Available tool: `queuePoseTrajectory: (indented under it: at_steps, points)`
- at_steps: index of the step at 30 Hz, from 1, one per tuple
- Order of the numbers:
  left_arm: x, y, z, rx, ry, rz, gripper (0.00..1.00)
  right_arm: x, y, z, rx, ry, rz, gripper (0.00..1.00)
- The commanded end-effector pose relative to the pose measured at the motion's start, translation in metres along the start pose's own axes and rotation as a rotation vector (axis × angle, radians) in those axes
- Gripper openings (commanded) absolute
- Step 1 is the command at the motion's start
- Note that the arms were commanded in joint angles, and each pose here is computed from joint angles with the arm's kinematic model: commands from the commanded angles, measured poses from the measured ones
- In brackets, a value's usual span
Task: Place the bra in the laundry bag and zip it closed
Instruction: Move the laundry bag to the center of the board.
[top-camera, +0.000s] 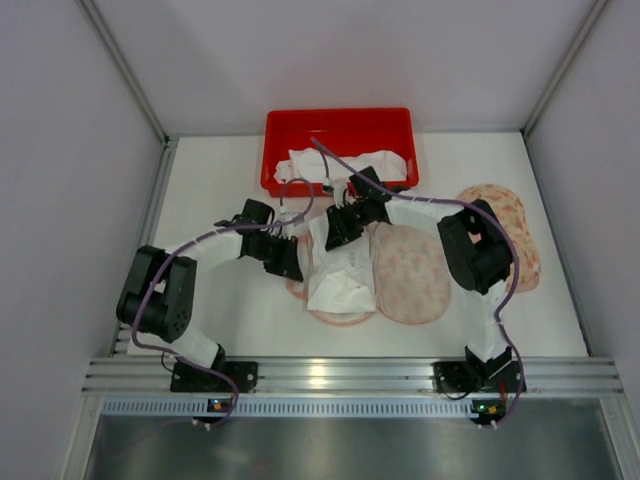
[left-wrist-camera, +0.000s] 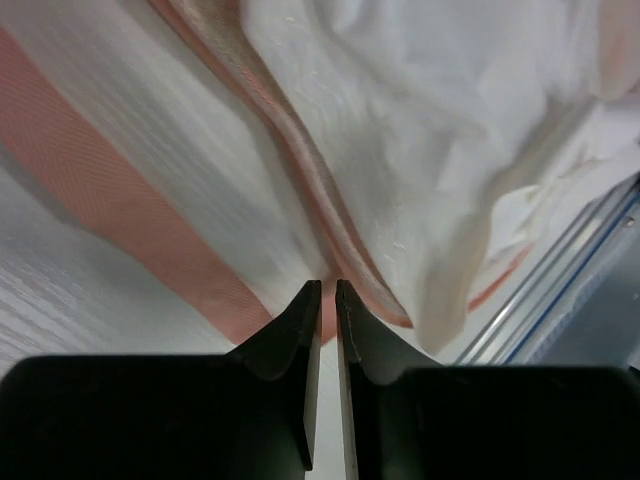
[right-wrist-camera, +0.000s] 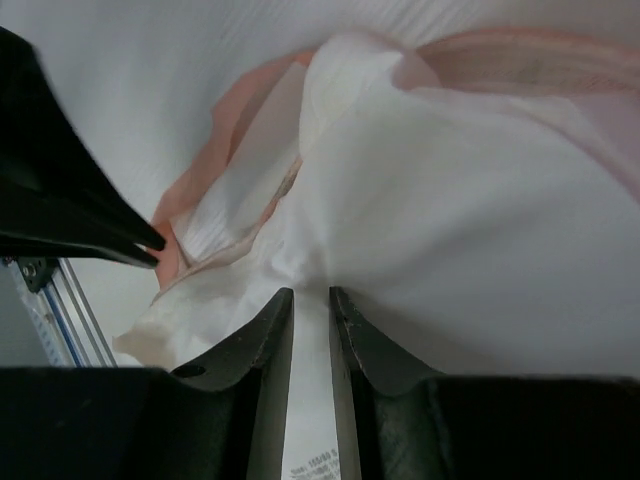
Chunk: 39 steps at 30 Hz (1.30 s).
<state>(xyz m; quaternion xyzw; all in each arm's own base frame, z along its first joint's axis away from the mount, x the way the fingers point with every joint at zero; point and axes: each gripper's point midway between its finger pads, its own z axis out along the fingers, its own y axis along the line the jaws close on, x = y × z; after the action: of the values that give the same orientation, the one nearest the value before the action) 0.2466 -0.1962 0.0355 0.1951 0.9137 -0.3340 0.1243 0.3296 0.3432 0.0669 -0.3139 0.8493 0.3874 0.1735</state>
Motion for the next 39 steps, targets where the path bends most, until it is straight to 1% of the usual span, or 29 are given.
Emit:
queuePoseTrajectory:
  at_steps: [1,2,4,5,7,8,9,10,14,16,17,19,20,21,22,24,27,30,33,35,36,37,39]
  points:
    - [-0.027,-0.043,-0.032,0.139,-0.137,0.065,0.17,0.011,0.004,0.016,-0.019,0.010,-0.049,0.22]
    - [-0.038,-0.051,-0.047,0.155,-0.191,0.093,0.19,0.018,0.004,0.018,-0.024,0.022,-0.055,0.21]
    - [-0.052,-0.058,-0.065,0.170,-0.258,0.099,0.20,0.034,0.006,0.021,-0.038,0.056,-0.074,0.21]
    - [-0.062,-0.053,-0.080,0.160,-0.313,0.081,0.21,0.039,0.010,0.021,-0.056,0.068,-0.073,0.21]
    - [-0.068,-0.048,-0.092,0.172,-0.353,0.014,0.23,0.054,0.014,0.023,-0.081,0.111,-0.128,0.20]
    - [-0.069,-0.038,-0.099,0.156,-0.374,-0.024,0.23,0.059,0.018,0.023,-0.106,0.130,-0.139,0.19]
    - [-0.069,-0.032,-0.100,0.139,-0.381,-0.050,0.23,0.068,0.023,0.022,-0.120,0.164,-0.150,0.18]
    - [-0.068,-0.027,-0.099,0.124,-0.383,-0.065,0.23,0.075,0.026,0.022,-0.138,0.183,-0.197,0.18]
    - [-0.067,-0.012,-0.093,0.092,-0.396,-0.111,0.24,0.097,0.050,0.012,-0.241,0.238,-0.303,0.13]
    - [-0.068,-0.009,-0.088,0.101,-0.395,-0.154,0.27,0.108,0.059,0.003,-0.272,0.257,-0.364,0.13]
    - [-0.071,-0.005,-0.082,0.112,-0.394,-0.168,0.33,0.110,0.061,0.000,-0.275,0.257,-0.385,0.13]
    - [-0.075,-0.004,-0.076,0.140,-0.395,-0.219,0.36,0.111,0.065,-0.009,-0.269,0.236,-0.437,0.15]
    - [-0.074,-0.002,-0.069,0.164,-0.375,-0.252,0.38,0.108,0.065,-0.011,-0.259,0.221,-0.465,0.15]
    - [-0.081,-0.001,-0.068,0.180,-0.390,-0.275,0.38,0.105,0.069,-0.018,-0.251,0.199,-0.489,0.17]
    - [-0.081,0.003,-0.061,0.192,-0.378,-0.304,0.38,0.100,0.070,-0.022,-0.241,0.179,-0.513,0.18]
    - [-0.088,0.000,-0.059,0.235,-0.382,-0.327,0.36,0.084,0.075,-0.032,-0.209,0.123,-0.562,0.20]
    - [-0.093,-0.002,-0.054,0.253,-0.385,-0.335,0.33,0.059,0.080,-0.045,-0.149,0.049,-0.601,0.21]
    - [-0.095,-0.008,-0.049,0.264,-0.383,-0.320,0.31,0.043,0.084,-0.051,-0.127,0.018,-0.582,0.21]
    - [-0.093,-0.013,-0.041,0.258,-0.367,-0.307,0.29,0.032,0.074,-0.051,-0.089,0.001,-0.498,0.22]
    - [-0.089,-0.015,-0.033,0.250,-0.348,-0.307,0.27,0.029,0.063,-0.046,-0.075,0.005,-0.405,0.23]
    - [-0.089,-0.014,-0.030,0.245,-0.342,-0.313,0.27,0.019,0.054,-0.050,-0.065,-0.014,-0.368,0.24]
    - [-0.086,-0.015,-0.024,0.240,-0.327,-0.314,0.27,0.018,0.054,-0.052,-0.092,-0.013,-0.308,0.25]
    - [-0.085,-0.016,-0.020,0.242,-0.314,-0.311,0.28,0.009,0.036,-0.057,-0.082,-0.033,-0.225,0.29]
